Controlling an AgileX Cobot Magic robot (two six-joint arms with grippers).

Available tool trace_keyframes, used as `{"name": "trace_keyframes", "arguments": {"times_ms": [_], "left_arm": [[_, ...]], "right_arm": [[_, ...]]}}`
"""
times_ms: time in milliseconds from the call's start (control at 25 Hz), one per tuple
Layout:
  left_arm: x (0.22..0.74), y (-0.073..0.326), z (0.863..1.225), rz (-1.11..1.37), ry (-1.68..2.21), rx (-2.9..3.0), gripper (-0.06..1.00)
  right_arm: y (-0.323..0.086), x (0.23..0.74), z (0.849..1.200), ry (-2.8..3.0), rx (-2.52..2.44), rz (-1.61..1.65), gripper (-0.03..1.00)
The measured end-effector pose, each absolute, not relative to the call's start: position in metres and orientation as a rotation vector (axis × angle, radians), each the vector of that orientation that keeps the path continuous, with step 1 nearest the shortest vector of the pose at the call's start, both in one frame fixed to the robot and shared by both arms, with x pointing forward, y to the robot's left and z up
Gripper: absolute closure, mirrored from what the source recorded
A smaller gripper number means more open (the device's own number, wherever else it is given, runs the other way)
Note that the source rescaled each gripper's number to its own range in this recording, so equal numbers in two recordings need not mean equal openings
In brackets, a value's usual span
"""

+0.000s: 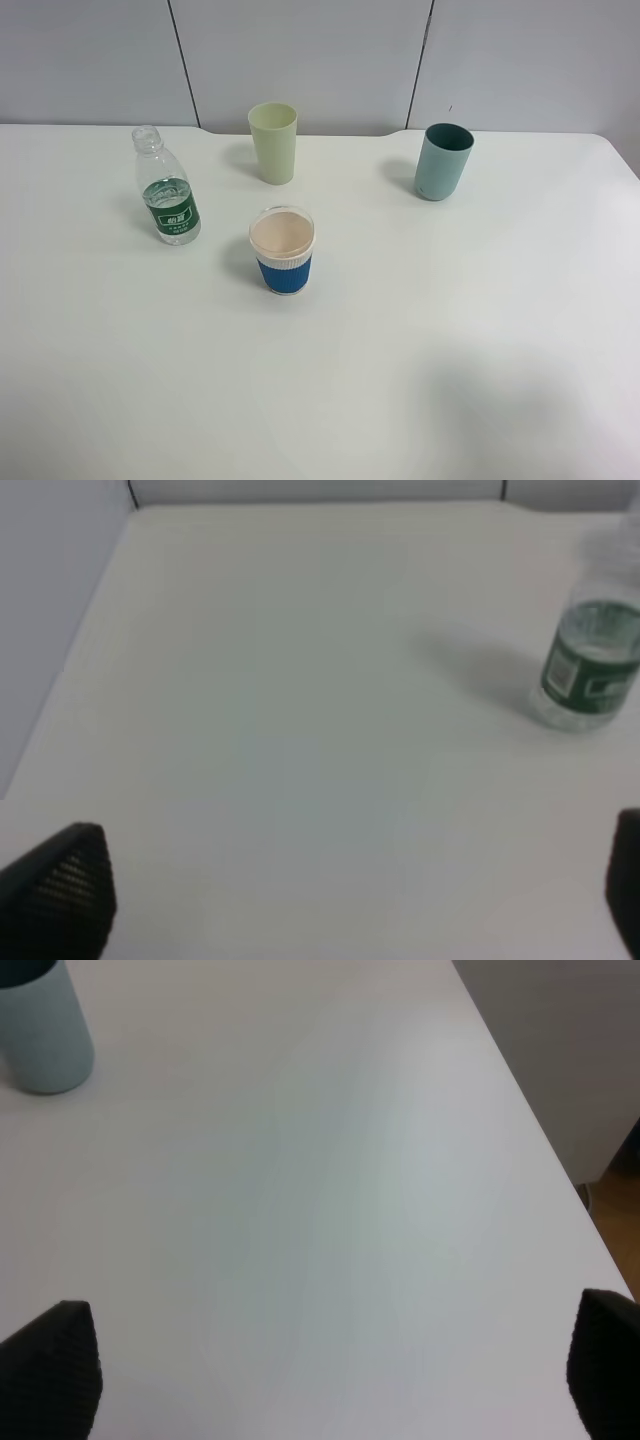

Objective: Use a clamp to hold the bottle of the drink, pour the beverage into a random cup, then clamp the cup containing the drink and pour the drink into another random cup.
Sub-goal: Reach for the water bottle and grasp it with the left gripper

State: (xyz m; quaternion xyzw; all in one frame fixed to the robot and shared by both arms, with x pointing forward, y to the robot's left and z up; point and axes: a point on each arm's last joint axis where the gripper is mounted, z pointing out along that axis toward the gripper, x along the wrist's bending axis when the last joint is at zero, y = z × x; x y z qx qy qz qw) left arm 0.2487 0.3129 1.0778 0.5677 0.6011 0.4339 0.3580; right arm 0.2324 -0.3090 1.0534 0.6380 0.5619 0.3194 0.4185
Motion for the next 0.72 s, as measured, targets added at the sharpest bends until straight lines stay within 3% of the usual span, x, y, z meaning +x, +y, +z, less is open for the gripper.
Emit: {"name": "trace_keyframes", "arguments": {"times_ms": [280,720], "left_arm": [[0.293,0.309,1.083,1.072,1.514,1.617,-0.06],[0.347,0.286,1.062,0.923,1.371,2.074,-0.06]], "right_arm": [[-0.309,0.232,1.053,1.409,1.600,0.801,0.17],[-0.309,0.232,1.053,1.409,1.600,0.801,0.17]]}}
